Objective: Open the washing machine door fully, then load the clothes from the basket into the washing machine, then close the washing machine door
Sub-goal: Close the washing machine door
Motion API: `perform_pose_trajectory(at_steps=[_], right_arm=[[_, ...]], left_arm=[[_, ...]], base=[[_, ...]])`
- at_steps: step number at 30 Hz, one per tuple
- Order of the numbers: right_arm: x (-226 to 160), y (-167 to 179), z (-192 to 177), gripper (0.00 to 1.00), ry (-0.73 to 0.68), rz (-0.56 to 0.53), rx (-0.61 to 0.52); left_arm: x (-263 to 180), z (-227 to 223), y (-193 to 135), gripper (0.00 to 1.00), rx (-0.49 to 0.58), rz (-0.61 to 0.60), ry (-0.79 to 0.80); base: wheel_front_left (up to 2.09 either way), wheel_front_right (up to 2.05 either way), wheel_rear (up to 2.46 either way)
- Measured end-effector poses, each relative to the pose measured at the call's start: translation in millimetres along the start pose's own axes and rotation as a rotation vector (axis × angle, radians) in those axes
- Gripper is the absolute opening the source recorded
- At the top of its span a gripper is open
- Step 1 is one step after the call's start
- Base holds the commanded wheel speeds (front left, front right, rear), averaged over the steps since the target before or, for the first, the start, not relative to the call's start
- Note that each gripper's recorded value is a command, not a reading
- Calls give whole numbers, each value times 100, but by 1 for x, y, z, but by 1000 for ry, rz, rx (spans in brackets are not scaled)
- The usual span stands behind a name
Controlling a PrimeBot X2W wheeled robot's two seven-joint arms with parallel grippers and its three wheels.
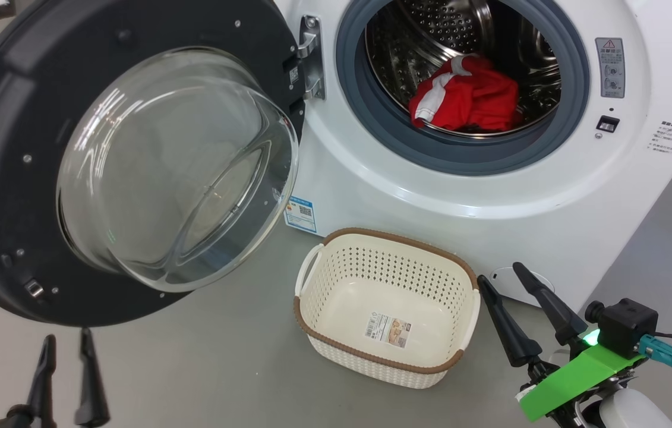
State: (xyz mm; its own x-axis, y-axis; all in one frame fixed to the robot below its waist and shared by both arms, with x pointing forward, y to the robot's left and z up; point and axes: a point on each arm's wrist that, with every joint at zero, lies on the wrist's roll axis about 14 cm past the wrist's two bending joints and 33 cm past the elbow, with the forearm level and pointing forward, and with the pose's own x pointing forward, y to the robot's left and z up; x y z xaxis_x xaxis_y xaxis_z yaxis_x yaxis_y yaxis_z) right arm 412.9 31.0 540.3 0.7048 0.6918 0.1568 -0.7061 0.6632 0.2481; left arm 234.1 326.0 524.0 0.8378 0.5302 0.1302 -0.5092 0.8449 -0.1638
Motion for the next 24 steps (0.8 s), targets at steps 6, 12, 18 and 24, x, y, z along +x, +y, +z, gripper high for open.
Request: perform_pose_trajectory(at_steps=[6, 12, 18, 24], right_arm=[[2, 0, -2, 100, 2, 3, 4], [3, -1, -4, 100, 7, 0, 11], [2, -3, -8, 100, 14, -8, 20], [1, -7, -13, 100, 22, -15, 29]], left_arm=[[3, 14, 7, 0, 25, -15, -37], [19, 59, 13, 0, 107, -64, -163], [41, 116, 14, 0, 107, -100, -274], [64, 167, 31, 0, -29, -67, -342]], base=[[0, 0, 0], [0, 0, 0], [0, 0, 0], [0, 0, 0]])
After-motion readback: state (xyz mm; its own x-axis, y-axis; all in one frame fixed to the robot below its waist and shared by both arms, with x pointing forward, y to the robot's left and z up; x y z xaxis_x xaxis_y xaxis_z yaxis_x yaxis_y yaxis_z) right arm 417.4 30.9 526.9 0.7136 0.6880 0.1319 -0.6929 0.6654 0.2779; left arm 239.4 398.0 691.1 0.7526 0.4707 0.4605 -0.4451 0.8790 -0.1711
